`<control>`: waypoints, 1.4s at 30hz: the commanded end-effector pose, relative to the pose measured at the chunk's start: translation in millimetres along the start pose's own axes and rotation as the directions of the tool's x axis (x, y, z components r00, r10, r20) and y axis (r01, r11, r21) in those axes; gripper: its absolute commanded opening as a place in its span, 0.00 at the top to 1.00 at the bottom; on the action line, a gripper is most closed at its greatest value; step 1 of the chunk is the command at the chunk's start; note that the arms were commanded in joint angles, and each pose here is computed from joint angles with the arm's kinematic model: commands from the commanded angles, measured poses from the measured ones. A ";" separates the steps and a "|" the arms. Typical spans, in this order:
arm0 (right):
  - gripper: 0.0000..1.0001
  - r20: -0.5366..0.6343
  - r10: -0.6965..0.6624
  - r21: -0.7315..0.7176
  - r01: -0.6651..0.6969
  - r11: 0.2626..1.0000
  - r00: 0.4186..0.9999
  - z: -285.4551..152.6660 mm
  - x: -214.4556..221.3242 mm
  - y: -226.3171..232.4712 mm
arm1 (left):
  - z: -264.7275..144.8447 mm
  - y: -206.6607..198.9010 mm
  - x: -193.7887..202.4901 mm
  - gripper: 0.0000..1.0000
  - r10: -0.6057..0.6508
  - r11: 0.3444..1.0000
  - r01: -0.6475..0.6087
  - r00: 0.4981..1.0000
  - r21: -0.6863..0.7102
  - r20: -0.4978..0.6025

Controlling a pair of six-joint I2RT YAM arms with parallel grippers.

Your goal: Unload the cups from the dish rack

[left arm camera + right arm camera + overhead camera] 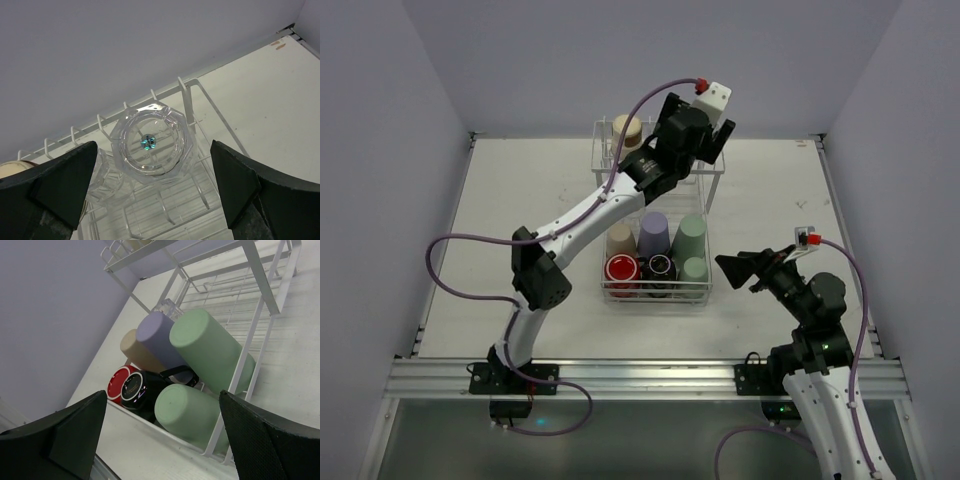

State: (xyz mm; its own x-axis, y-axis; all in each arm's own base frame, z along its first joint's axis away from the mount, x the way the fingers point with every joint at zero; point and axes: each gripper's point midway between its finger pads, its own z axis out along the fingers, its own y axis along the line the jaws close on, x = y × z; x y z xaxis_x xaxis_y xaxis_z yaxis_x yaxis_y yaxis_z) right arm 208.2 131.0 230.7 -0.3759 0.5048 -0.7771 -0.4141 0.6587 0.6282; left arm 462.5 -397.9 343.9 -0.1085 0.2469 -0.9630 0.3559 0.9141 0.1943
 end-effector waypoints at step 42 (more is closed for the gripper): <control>0.07 0.076 0.056 -0.163 -0.043 0.986 0.996 7.7 -45.7 50.3 | -20.4 27.6 -106.5 0.69 -0.181 0.980 0.149 0.942 0.133 0.283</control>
State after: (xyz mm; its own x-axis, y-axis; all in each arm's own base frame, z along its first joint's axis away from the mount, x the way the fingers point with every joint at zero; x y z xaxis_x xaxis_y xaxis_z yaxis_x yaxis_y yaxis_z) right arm 213.9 138.8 262.3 -0.3650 0.5458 -0.7543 -0.4564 0.6012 0.6559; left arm 486.4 -413.1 335.2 -0.0891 0.1910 -0.9775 0.4499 0.8833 0.1316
